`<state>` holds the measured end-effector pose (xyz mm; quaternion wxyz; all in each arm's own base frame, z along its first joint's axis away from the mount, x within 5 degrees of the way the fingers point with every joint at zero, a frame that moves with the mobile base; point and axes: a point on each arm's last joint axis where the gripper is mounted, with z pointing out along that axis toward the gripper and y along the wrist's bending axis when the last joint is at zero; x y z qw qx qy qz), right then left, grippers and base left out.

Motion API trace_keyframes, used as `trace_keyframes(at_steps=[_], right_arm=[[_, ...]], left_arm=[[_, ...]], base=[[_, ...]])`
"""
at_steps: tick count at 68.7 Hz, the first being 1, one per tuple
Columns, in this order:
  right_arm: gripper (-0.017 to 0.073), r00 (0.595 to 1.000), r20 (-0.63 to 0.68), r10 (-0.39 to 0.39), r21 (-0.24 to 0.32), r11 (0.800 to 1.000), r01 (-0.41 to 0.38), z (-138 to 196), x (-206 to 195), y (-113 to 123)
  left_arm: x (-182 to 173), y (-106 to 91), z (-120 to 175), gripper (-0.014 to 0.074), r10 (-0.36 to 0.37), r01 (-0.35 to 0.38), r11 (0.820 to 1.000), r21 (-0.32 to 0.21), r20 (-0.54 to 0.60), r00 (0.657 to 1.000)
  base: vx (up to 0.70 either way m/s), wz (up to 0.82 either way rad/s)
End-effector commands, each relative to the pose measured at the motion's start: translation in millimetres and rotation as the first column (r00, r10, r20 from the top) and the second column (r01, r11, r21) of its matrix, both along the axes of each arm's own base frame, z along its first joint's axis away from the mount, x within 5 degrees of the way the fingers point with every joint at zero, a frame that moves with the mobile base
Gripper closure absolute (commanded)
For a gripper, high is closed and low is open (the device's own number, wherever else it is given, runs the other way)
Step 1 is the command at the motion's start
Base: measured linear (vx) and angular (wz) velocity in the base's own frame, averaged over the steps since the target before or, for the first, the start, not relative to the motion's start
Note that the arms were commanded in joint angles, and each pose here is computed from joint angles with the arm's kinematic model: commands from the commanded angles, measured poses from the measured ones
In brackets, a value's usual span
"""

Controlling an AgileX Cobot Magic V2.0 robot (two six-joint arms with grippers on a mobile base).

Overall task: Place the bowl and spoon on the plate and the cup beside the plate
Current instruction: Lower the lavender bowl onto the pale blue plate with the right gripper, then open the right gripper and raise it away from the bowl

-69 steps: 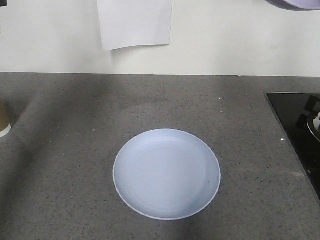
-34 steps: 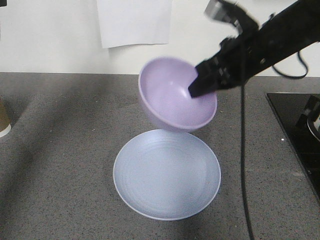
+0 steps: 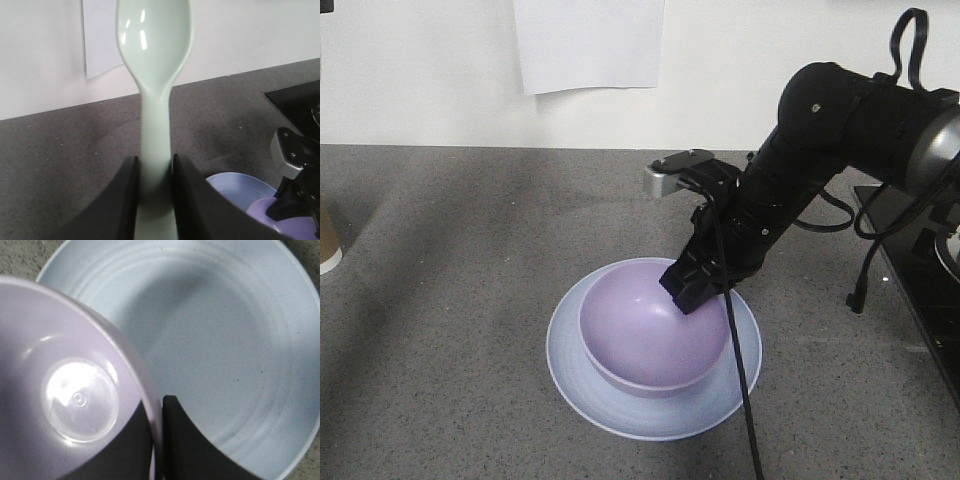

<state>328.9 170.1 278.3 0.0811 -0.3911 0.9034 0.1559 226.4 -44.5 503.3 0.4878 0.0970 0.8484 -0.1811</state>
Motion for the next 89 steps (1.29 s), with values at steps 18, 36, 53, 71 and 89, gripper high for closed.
trace_keyframes(at_steps=[18, 36, 53, 71, 89], right_arm=[[0.0418, 0.996, 0.088, 0.028, -0.003, 1.0, -0.028, 23.5, -6.2, 0.2], [0.0258, 0.99, 0.139, 0.005, 0.011, 1.0, -0.006, 24.5, -1.2, 1.2], [0.02, 0.969, 0.248, -0.01, -0.001, 1.0, 0.01, 39.2, 6.4, -1.6], [0.0256, 0.774, 0.616, -0.15, 0.141, 0.987, 0.079, 183.4, -21.7, -24.5], [0.0575, 0.468, 0.833, -0.295, 0.24, 0.955, 0.174, 274.7, -125.3, -89.3]], left_arm=[[-8.4, -1.2, 17.3, 0.0599, 0.005, 0.0, 0.999, -0.047, 0.097, 0.995], [-8.7, -1.4, 16.7, 0.0599, 0.002, 0.002, 0.999, -0.045, 0.09, 0.996], [-9.3, -1.6, 15.7, 0.0599, -0.004, 0.007, 0.999, -0.041, 0.078, 0.997], [-9.9, -1.9, 14.8, 0.0599, -0.008, 0.011, 0.999, -0.039, 0.068, 0.998], [-7.7, -18.1, 13.1, 0.0599, -0.146, 0.151, 0.985, -0.081, 0.064, 0.987]], base=[[0.0, 0.0], [0.0, 0.0], [0.0, 0.0], [0.0, 0.0], [0.0, 0.0]])
